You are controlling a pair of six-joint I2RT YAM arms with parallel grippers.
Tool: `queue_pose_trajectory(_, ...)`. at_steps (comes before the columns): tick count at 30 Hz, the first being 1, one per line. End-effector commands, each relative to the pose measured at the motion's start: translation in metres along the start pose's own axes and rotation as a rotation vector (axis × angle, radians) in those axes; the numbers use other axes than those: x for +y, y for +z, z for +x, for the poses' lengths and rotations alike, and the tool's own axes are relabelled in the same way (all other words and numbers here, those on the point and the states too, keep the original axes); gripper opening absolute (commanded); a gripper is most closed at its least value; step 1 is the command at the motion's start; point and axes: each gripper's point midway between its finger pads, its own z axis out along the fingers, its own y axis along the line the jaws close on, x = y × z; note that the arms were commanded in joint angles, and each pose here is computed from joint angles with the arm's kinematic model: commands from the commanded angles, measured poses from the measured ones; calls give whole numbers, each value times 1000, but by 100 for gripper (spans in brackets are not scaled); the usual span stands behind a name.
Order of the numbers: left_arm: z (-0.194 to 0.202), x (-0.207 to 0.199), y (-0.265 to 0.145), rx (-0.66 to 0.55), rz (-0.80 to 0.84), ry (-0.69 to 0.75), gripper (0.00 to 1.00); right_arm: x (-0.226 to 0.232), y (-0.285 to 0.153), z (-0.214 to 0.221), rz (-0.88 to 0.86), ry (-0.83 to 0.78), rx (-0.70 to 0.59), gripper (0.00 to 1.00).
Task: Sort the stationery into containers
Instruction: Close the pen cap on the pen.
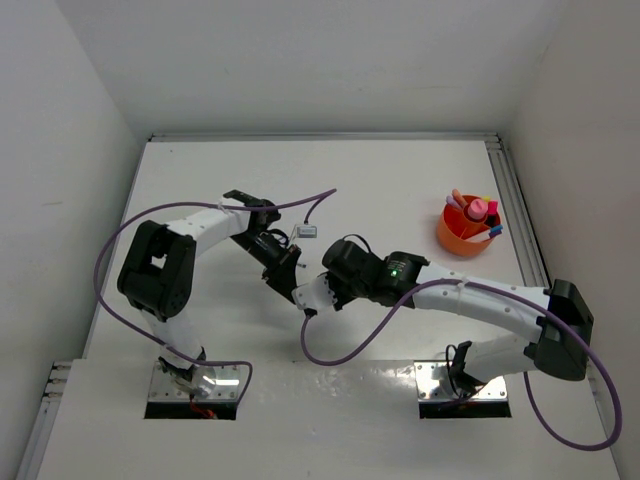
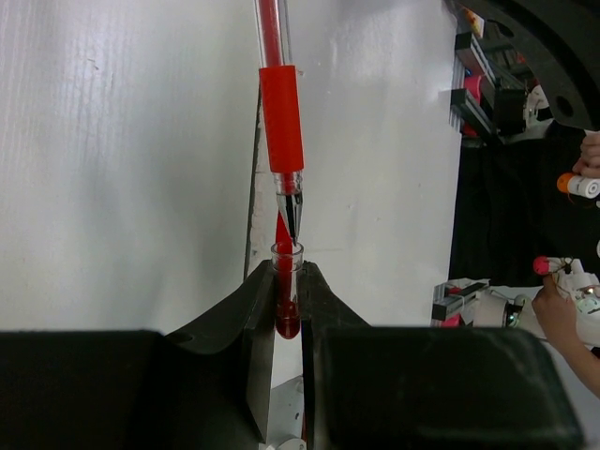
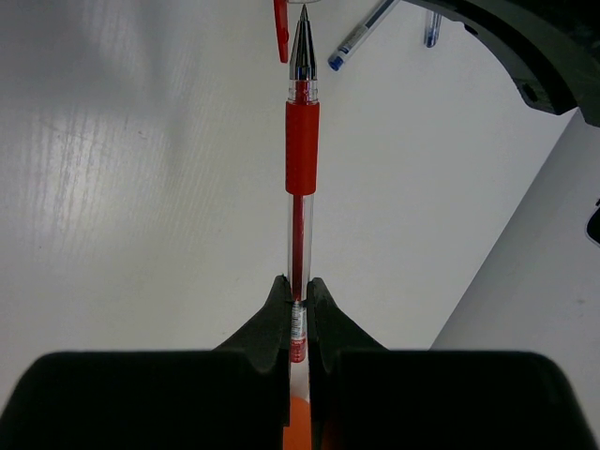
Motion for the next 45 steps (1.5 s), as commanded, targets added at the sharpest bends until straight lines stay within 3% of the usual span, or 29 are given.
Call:
queue_pose_trajectory(1,-6,-6,0,-16,27,43,0,-6,-5,-3,41,-9,-16,0)
queue_pose_trajectory(28,-7,-7,6,6,36,54,0,-4,0,-21,24,-75,-29,0)
queue_pose_trajectory(45,-10,-5,11,0,52,39,0,-6,-4,-54,-4,-88,-96,0)
